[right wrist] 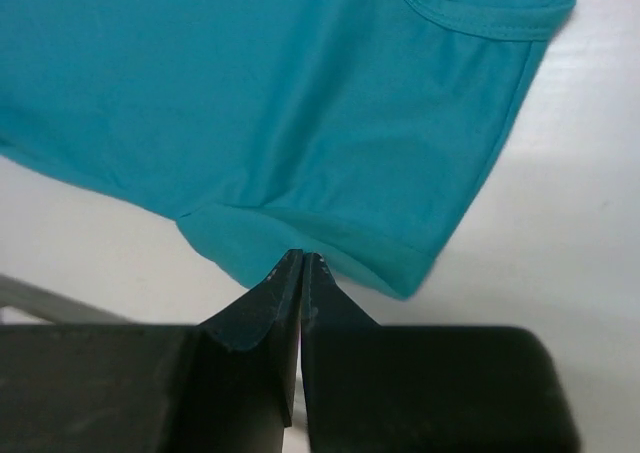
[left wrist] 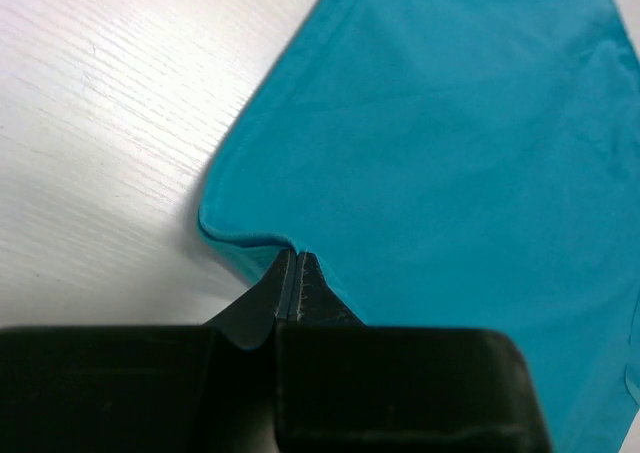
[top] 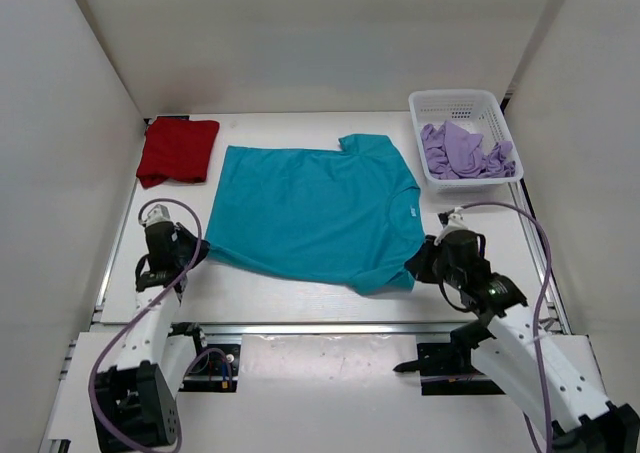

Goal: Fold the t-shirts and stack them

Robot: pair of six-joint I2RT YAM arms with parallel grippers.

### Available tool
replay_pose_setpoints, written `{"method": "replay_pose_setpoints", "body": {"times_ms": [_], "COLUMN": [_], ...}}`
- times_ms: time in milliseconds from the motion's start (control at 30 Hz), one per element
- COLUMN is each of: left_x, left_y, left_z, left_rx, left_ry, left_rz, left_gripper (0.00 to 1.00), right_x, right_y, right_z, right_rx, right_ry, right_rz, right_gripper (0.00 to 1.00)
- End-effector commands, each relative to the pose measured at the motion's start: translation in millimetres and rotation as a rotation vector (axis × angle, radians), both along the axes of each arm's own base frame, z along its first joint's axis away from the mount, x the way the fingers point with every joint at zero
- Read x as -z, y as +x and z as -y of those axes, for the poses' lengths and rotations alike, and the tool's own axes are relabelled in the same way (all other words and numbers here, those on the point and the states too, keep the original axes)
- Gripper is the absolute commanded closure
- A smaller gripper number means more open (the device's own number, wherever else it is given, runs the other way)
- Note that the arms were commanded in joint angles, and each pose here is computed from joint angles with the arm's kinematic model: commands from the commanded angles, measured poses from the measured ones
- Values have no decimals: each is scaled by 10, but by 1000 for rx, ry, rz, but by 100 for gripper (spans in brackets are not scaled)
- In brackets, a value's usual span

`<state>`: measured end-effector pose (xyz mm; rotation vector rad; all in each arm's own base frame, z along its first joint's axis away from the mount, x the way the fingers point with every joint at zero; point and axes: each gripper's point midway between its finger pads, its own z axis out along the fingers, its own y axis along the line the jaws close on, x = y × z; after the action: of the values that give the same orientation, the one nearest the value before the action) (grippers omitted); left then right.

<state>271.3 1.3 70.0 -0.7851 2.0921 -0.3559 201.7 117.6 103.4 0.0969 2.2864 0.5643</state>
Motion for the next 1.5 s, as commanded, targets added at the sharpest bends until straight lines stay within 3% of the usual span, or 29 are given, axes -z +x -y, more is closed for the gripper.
{"method": "replay_pose_setpoints", "body": {"times_ms": [0,167,433,533,933,1467], "left_x": [-20,-92,-302,-392,-358,5], "left_y": [-158,-207,289,560,1224,1293], "left_z": [16,151,72,36,148,-125], "left_rx": [36,70,47,45,67,-38], "left_ry": [27,23,14,18,10,8], "left_rz": [1,15,3,7,-33,-104], "left_gripper": [100,100,100,100,100,100], "right_x": [-83,-85,-209,-258,-296,-157], "right_y": [-247,-366,426,724,1496,2314], "right_z": [-122,-119,136,219,252,239], "right_rx": [36,50,85,136,162,163], "right_ry": [109,125,110,26,1,-35], "right_rz": [-52,-57,14,38,70,70], "right_gripper": [100,100,100,99,100,100]}}
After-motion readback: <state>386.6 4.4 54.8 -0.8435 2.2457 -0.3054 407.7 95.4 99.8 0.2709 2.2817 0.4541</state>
